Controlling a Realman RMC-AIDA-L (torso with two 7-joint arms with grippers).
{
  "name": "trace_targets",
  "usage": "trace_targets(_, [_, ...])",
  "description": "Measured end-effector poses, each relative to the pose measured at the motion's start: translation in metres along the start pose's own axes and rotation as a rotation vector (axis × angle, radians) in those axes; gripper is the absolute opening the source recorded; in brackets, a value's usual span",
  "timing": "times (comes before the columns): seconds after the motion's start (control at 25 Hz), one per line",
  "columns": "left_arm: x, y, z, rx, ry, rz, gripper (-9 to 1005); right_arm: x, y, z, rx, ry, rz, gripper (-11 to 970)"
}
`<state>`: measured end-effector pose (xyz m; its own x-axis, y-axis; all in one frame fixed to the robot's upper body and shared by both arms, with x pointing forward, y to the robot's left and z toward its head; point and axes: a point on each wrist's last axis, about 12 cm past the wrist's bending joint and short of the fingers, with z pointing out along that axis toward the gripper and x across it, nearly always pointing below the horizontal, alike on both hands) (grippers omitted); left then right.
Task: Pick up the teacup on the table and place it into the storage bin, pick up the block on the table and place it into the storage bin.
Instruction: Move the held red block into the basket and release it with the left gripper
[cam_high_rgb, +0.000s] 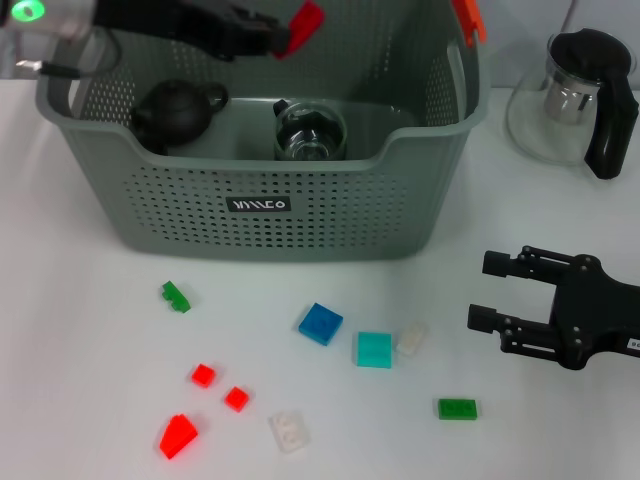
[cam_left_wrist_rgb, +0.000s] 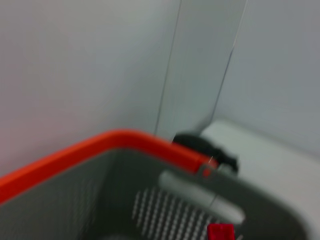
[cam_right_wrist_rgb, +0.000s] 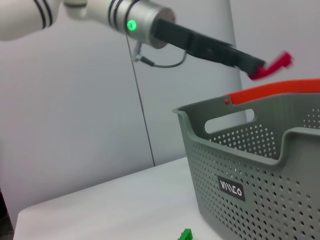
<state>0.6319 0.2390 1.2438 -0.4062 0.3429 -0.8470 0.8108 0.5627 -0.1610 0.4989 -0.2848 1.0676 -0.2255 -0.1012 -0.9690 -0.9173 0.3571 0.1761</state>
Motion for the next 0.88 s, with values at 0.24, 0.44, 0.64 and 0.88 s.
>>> trace_targets(0.24, [-0.019, -0.007, 0.036, -0.106, 0.234, 0.029, 199, -0.001, 0.000, 0.001, -0.001, -0.002, -0.002, 740])
trace_targets(0.44, [-0.019, -0.010, 0.060, -0.157, 0.310, 0.045, 224, -0.001, -0.001, 0.001, -0.002, -0.001, -0.007, 740])
trace_targets(0.64, [-0.013, -0.010, 0.077, -0.168, 0.325, 0.044, 248, -0.001, -0.001, 0.001, -0.002, 0.000, -0.006, 740])
trace_targets(0.88, [-0.013, -0.008, 0.082, -0.193, 0.306, 0.022, 277, -0.001, -0.001, 0.001, -0.001, 0.000, -0.003, 740])
